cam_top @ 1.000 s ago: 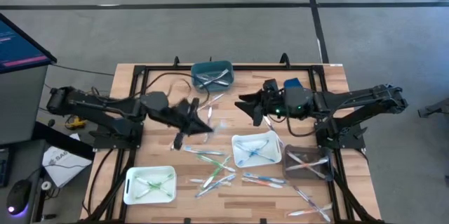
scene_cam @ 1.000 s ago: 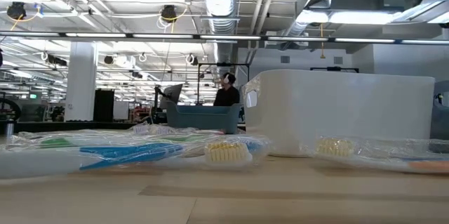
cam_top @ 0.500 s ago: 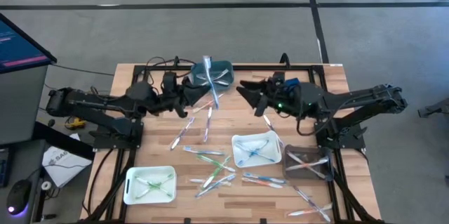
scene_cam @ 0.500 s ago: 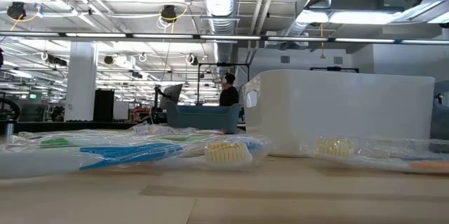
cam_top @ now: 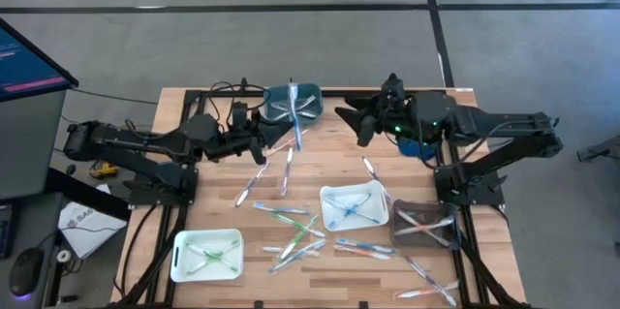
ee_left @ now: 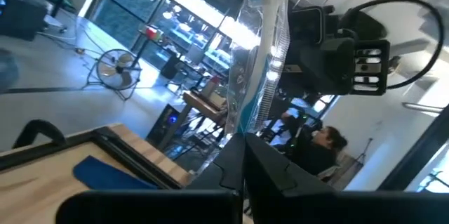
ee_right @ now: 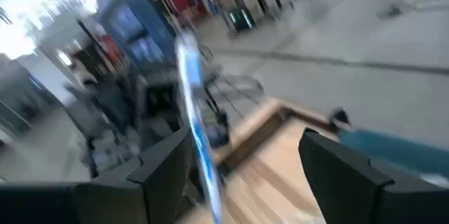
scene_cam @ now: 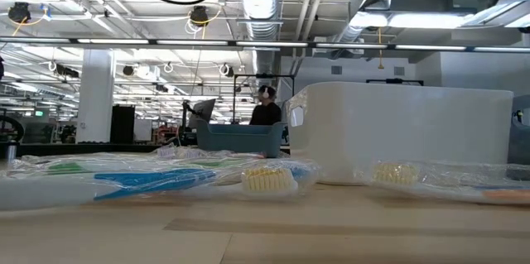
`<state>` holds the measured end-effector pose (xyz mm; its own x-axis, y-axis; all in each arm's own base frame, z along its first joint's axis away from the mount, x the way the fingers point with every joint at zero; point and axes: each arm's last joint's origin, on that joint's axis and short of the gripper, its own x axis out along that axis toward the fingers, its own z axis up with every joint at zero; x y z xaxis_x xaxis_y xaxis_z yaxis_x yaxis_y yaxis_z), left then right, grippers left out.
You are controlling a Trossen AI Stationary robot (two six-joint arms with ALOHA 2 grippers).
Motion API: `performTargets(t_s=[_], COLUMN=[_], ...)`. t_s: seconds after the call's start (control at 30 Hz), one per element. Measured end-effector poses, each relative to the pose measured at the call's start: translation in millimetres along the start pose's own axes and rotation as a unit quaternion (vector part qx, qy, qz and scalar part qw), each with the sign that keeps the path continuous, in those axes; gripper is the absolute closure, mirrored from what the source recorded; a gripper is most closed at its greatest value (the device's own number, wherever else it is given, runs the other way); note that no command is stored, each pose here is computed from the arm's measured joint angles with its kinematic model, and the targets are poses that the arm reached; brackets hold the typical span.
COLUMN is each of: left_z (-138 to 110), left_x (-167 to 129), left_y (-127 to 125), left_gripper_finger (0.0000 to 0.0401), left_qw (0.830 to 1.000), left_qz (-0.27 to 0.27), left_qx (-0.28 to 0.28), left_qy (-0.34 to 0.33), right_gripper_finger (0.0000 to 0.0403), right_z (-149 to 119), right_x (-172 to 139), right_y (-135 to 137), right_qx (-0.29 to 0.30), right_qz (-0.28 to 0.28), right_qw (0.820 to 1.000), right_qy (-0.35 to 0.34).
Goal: Pick & Place Toothbrushes
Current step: Put the blue toothbrush into the top white bin
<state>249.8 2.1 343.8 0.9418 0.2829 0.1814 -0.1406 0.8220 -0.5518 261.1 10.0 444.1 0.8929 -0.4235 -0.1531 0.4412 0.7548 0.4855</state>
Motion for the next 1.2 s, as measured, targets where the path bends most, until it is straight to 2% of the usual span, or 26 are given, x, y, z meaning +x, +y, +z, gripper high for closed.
performTargets(t_s=[0.07, 0.17, 0.27, 0.37, 0.43, 0.6, 0.67, 0.83, 1.2], left_z=[-0.3, 0.3, 0.4, -1.4, -1.7, -0.5, 0.2, -0.4, 0.6], left_x=[0.0, 0.1, 0.1, 1.2, 0.8, 1.1, 0.8, 0.4, 0.9], left_y=[1.2, 1.8, 2.0, 2.6, 1.6, 2.5, 2.3, 0.4, 2.3], left_gripper_finger=[0.0401, 0.0401, 0.0401, 0.0401, 0.0401, 0.0401, 0.0401, 0.0401, 0.0401], left_qw=[1.0, 1.0, 0.999, 0.999, 1.0, 1.0, 1.0, 1.0, 1.0], left_qz=[0.012, 0.02, 0.023, 0.025, 0.022, 0.018, 0.015, 0.004, 0.009], left_qx=[0.008, 0.019, 0.021, 0.023, 0.02, 0.01, 0.001, -0.009, -0.023], left_qy=[-0.002, -0.008, -0.009, -0.006, -0.006, -0.006, -0.007, -0.003, -0.005], right_gripper_finger=[0.0141, 0.0124, 0.0097, 0.0066, 0.0046, 0.0018, 0.0015, 0.0019, 0.0052], right_z=[-0.7, -2.8, 3.7, 5.8, 6.8, 18.2, 17.2, 12.7, 8.2], right_x=[0.8, 10.2, 27.8, 49.8, 63.4, 81.4, 89.9, 101.7, 102.7], right_y=[0.0, 0.3, 8.9, 14.5, 16.7, 28.7, 33.1, 29.5, 26.3], right_qx=[0.004, 0.009, 0.031, 0.032, 0.019, -0.03, -0.05, -0.084, -0.081], right_qz=[-0.007, 0.018, 0.055, 0.047, 0.052, 0.112, 0.121, 0.091, 0.073], right_qw=[1.0, 0.997, 0.996, 0.996, 0.996, 0.989, 0.986, 0.983, 0.981], right_qy=[0.029, 0.071, 0.067, 0.066, 0.077, 0.092, 0.099, 0.135, 0.16])
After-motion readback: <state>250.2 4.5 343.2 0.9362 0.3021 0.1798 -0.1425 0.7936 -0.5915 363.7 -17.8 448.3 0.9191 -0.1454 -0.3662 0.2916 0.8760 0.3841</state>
